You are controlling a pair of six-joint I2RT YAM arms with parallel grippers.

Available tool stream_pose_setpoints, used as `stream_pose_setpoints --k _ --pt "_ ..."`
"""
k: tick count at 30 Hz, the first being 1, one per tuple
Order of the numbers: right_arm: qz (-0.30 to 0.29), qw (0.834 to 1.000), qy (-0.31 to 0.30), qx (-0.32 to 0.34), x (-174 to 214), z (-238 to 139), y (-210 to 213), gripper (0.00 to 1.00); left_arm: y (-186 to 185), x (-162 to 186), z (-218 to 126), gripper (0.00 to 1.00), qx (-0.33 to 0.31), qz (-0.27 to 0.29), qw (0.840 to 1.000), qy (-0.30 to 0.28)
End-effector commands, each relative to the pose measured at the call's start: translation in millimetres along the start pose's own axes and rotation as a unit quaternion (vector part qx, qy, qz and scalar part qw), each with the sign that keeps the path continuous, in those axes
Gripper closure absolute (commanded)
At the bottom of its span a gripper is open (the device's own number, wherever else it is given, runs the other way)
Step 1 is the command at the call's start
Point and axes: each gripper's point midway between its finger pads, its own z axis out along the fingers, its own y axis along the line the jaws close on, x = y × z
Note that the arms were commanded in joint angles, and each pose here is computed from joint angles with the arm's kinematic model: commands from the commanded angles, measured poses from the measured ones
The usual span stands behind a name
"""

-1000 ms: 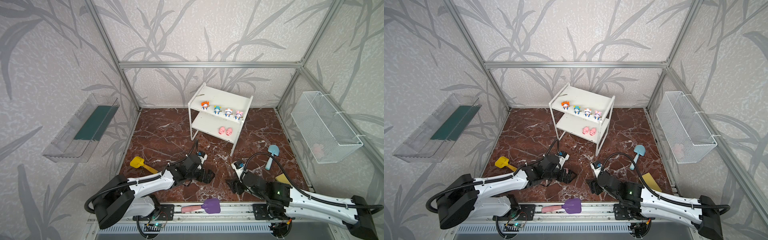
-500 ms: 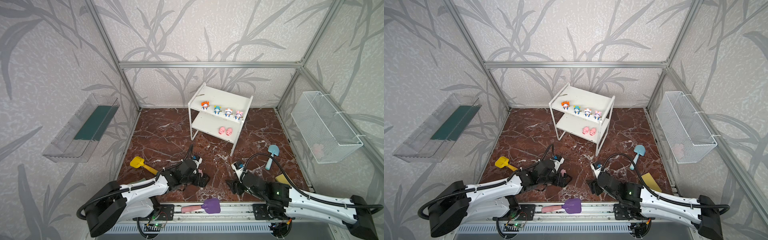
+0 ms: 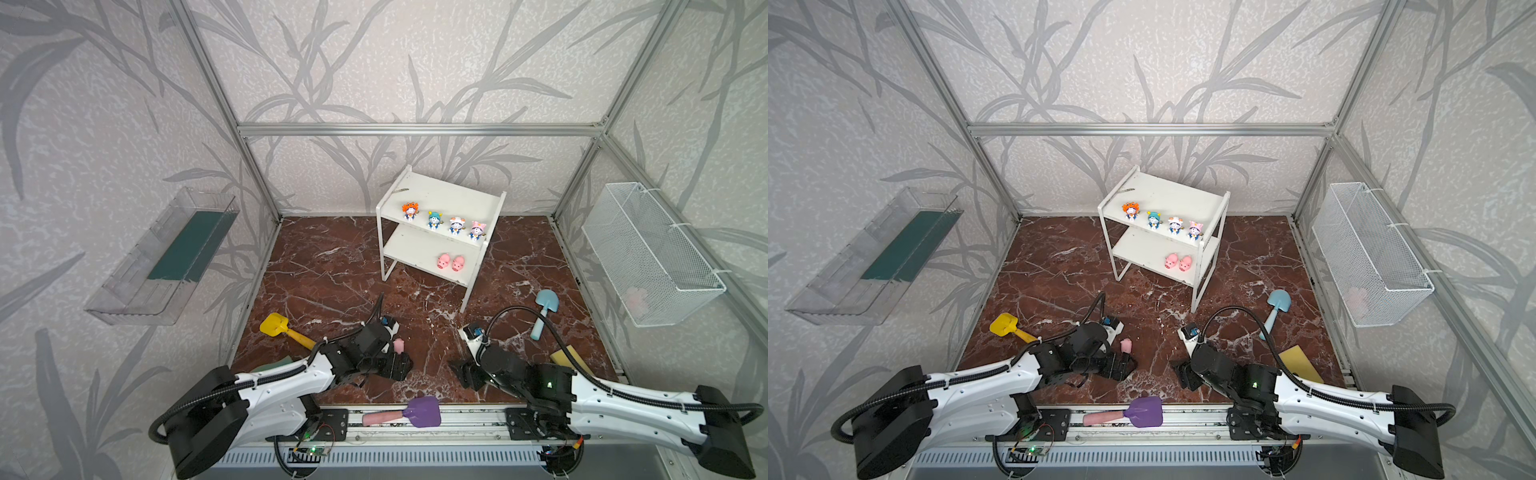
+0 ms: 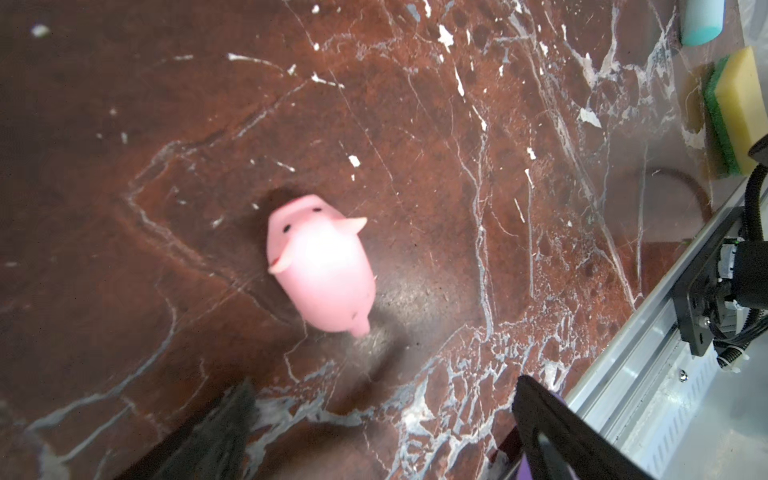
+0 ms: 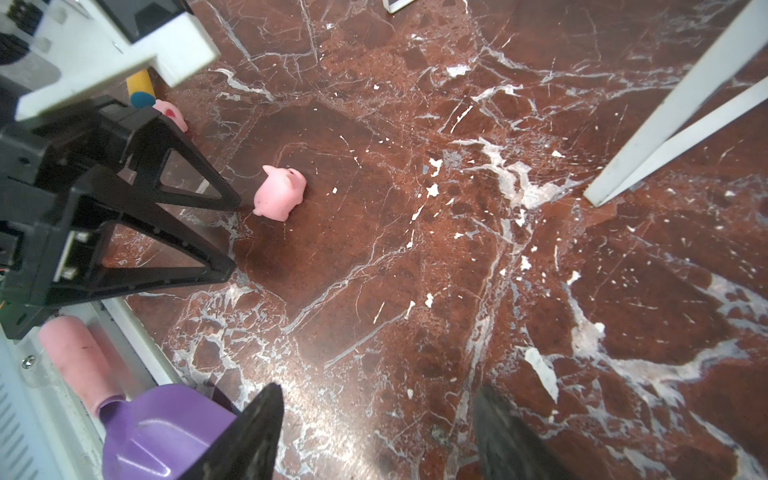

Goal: Place and organize the plastic toys onto the shelf
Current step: 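Shift the left gripper to center its fingers around the pink pig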

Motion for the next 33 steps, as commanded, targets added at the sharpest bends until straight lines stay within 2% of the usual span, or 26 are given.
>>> stream_pose_setpoints --k 1,9,19,25,33 --pt "0.000 1.000 -0.013 -0.005 -5 -2 3 0.28 -20 -14 3 0.01 0.032 0.008 0.999 -0.005" --pt "0.005 1.000 -0.016 0.001 -3 -7 -3 0.28 -41 -34 30 0.01 0.053 0.030 0.998 0.011" --pt "0.014 1.000 -0.023 0.009 1 -17 -14 0.28 -63 -76 68 0.01 0.059 0.066 0.996 -0.003" --pt "0.016 0.999 -0.025 0.012 3 -22 -18 0.28 -70 -78 53 0.01 0.066 0.084 0.994 -0.008" --pt "0.014 1.000 -0.027 0.008 1 -16 -13 0.28 -49 -72 22 0.01 0.016 0.109 0.994 -0.022"
